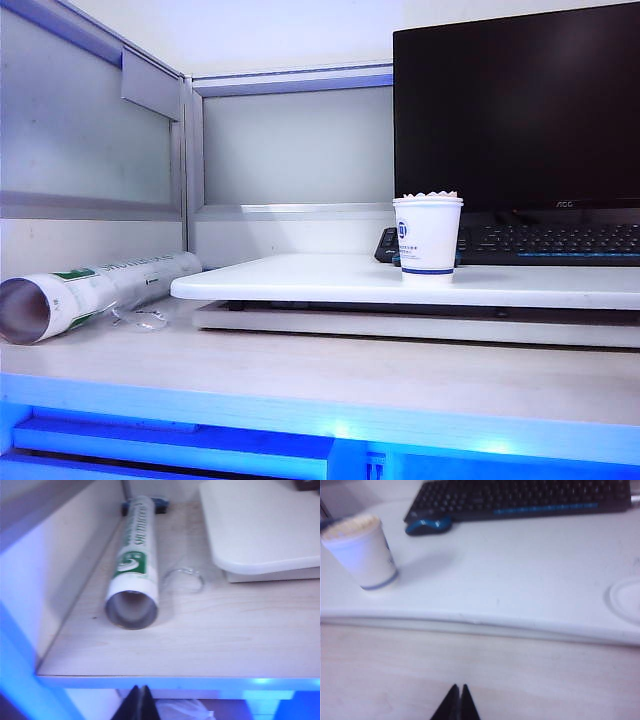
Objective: Pick up the badminton from the table and put it into the white paper cup.
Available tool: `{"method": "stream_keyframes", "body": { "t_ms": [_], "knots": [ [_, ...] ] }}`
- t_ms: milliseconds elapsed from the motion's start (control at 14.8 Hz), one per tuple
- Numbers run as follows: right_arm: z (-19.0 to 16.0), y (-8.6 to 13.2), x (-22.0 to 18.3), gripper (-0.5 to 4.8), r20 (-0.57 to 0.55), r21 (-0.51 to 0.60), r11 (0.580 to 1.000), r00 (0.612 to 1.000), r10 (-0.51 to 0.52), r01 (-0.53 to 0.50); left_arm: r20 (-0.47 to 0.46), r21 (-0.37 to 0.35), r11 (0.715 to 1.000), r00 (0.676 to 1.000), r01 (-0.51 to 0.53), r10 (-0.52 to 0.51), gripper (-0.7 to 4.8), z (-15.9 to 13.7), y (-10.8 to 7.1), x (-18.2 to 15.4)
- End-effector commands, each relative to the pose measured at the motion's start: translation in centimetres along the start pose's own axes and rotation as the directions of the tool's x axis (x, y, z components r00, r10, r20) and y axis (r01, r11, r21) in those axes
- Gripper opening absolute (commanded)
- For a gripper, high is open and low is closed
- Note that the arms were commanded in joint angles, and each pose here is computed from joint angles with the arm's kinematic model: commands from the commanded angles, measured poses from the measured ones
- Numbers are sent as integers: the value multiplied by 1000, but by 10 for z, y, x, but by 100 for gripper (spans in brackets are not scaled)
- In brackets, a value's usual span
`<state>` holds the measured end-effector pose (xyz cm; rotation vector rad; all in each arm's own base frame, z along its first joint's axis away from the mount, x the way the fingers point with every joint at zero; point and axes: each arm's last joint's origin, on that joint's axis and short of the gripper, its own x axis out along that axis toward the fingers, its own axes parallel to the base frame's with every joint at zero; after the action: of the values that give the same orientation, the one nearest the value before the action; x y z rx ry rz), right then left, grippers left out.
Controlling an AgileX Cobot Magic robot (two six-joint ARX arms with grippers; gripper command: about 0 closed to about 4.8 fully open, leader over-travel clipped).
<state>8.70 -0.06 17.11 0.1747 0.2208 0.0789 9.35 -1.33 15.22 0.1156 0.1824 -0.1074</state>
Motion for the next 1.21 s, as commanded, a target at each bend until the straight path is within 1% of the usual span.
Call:
{"method": "stream_keyframes", "body": {
  "t_ms": [67,202,337,471,1212],
  "knots": [
    [-8,-2,4,-8,-13,-25,1000,1000,-4,4,-17,44,999,999,-31,32,-5,-3,1,1],
    [-15,-4,7,-8,-34,-35,999,999,-7,6,-15,77,996,999,-40,41,-5,-3,1,1],
    [-18,-4,8,-8,-42,-47,999,999,-7,5,-3,86,995,999,-45,46,-5,-3,1,1],
    [-18,-4,8,-8,-40,-47,999,999,-9,7,9,82,995,998,-55,54,-5,-3,1,2],
    [-18,-4,8,-7,-41,-46,999,999,-4,2,10,83,995,999,-49,48,-4,-3,1,2]
  ]
}}
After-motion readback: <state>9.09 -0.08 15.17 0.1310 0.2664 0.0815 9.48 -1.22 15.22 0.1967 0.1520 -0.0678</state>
